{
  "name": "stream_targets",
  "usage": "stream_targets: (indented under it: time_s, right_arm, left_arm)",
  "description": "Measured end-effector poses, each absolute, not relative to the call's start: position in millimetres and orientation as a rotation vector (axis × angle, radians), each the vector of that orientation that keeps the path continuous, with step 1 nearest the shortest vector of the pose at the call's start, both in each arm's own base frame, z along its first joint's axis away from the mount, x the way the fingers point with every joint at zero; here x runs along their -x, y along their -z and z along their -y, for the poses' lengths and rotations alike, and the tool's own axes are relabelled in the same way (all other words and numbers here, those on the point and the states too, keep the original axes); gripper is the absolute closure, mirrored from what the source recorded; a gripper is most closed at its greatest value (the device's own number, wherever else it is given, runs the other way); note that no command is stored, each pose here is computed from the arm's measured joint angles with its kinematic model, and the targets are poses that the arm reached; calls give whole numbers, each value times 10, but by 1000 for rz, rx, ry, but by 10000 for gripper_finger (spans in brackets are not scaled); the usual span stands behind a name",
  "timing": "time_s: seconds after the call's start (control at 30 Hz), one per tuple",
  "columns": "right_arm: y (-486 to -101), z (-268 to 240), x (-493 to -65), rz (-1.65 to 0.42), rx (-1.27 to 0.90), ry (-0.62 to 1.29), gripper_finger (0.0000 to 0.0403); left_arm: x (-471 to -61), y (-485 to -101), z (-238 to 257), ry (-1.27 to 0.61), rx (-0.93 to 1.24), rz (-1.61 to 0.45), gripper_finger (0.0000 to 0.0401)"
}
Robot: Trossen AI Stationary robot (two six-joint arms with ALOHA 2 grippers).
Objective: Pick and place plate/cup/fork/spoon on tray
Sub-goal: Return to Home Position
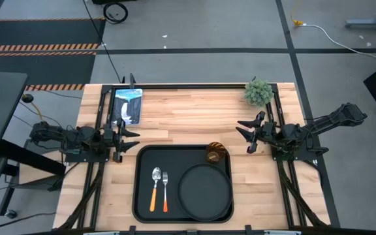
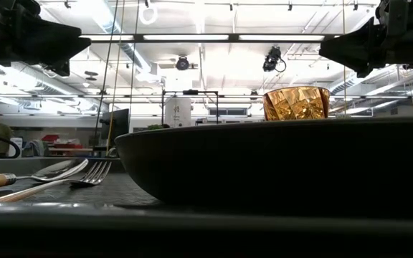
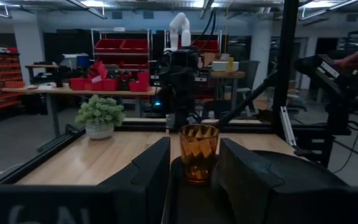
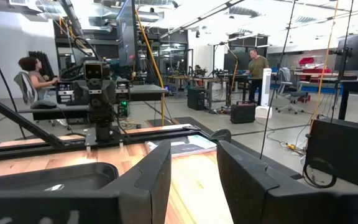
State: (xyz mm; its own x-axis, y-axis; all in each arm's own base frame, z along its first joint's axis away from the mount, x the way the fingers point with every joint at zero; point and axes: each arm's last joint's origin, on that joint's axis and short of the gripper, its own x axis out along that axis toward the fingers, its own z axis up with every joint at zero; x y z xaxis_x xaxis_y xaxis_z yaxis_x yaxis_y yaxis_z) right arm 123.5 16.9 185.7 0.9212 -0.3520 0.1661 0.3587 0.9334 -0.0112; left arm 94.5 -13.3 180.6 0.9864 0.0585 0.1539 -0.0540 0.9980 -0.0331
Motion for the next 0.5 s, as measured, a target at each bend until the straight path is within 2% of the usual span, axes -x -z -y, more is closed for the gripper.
stream_targets:
  time_s: [0.3,0.5]
  right_arm:
    - [-1819,-158,-1203,121,62,366,266]
    - [-1905,-139,-1129,201,22,368,266]
  left_arm:
    - [-946,-1807,128,-62,28,157,253]
    - [-946,-1808,128,-63,28,157,253]
